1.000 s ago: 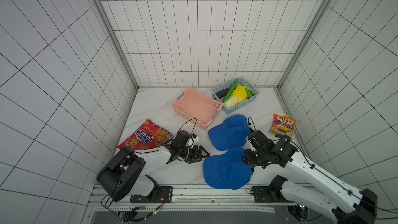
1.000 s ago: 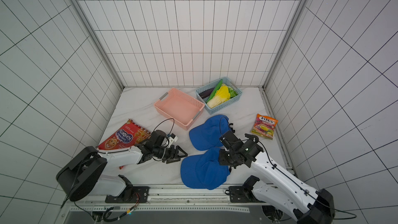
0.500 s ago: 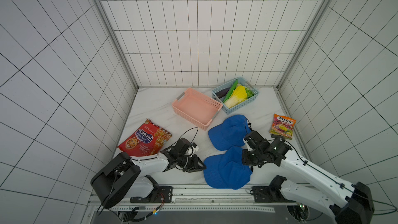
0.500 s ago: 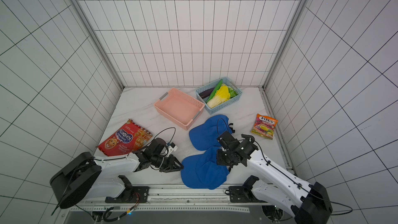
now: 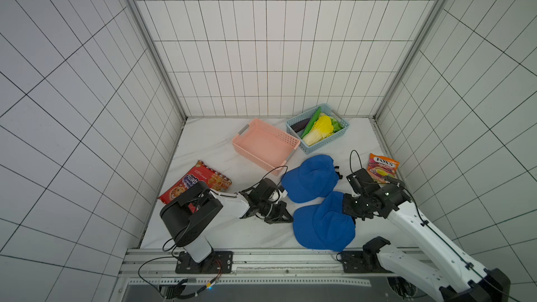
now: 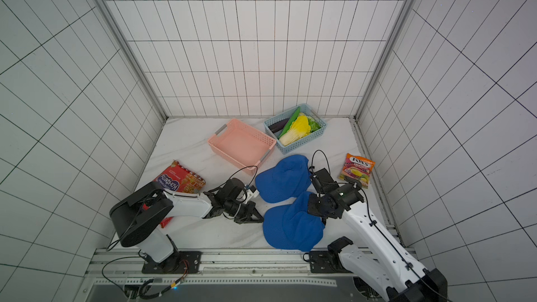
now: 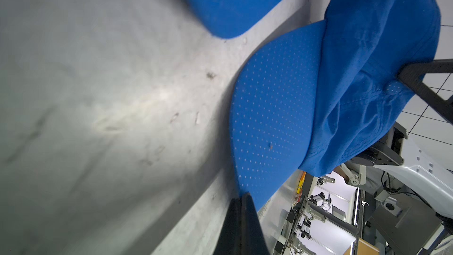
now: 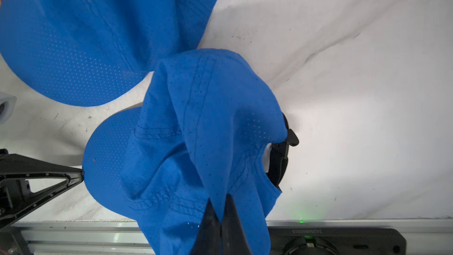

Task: Turn the baseball cap inside out
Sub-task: Place the baseball cap at the center of the board, then reset both arms

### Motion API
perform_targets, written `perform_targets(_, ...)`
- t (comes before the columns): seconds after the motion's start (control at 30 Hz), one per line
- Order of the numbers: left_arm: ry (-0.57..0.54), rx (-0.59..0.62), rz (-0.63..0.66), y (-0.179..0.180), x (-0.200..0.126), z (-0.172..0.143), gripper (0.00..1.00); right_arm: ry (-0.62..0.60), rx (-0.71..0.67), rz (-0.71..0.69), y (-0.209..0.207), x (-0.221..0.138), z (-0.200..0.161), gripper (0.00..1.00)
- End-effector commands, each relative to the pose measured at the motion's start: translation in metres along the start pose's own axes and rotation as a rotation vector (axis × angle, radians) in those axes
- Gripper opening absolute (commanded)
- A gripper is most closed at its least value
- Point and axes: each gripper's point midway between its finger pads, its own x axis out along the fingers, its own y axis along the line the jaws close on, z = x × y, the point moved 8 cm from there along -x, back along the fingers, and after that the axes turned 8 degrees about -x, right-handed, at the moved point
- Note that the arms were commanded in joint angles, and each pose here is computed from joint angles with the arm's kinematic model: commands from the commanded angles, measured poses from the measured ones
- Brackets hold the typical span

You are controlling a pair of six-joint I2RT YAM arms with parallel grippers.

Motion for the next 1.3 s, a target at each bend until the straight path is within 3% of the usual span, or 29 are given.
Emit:
perform_targets(0.0, 0.000, 0.046, -0.032, -0.011, 0.007, 0.008, 0.00, -0.067, 0.037, -0.117, -0.012, -0.012, 0.009, 0.00)
perform_targets(0.2, -0.039, 0.059, -0.040, -0.016, 0.013, 0.019, 0.00, -0.184, 0.097, -0.164, -0.016, -0.009, 0.020, 0.00)
perform_targets(0.5, -0.060, 0.018, -0.032, -0.012, 0.020, 0.027, 0.00, -0.187, 0.101, -0.286, -0.027, 0.010, 0.024, 0.00)
perform_targets(0.53, -0.066, 0.017, -0.028, -0.012, 0.019, 0.027, 0.01, -0.193, 0.100, -0.288, -0.027, 0.009, 0.024, 0.05)
perform_targets(0.6, -0.087, 0.024, -0.010, -0.014, 0.013, 0.025, 0.30, -0.229, 0.106, -0.271, -0.027, 0.000, 0.026, 0.29)
perform_targets(0.67, -0.110, 0.032, 0.002, -0.018, 0.006, 0.023, 0.51, -0.286, 0.114, -0.249, -0.028, -0.013, 0.027, 0.53)
perform_targets(0.73, -0.136, 0.050, 0.005, -0.027, -0.005, 0.019, 0.61, -0.357, 0.118, -0.233, -0.029, -0.030, 0.029, 0.69)
perform_targets(0.87, -0.209, 0.139, 0.052, -0.050, -0.038, 0.008, 0.71, -0.507, 0.102, -0.229, -0.033, -0.068, 0.035, 0.89)
perform_targets(0.93, -0.275, 0.197, 0.124, -0.057, -0.064, 0.004, 0.74, -0.572, 0.086, -0.230, -0.034, -0.084, 0.041, 0.97)
perform_targets(1.07, -0.548, 0.248, 0.238, -0.058, -0.138, 0.018, 0.83, -0.641, 0.070, -0.205, -0.034, -0.097, 0.060, 1.00)
perform_targets(1.2, -0.948, 0.181, 0.268, -0.032, -0.229, 0.040, 0.93, -0.634, 0.143, -0.145, -0.051, -0.079, 0.089, 0.99)
perform_targets(1.27, -1.187, 0.172, 0.303, -0.017, -0.270, 0.046, 0.98, -0.636, 0.249, -0.097, -0.072, -0.063, 0.104, 1.00)
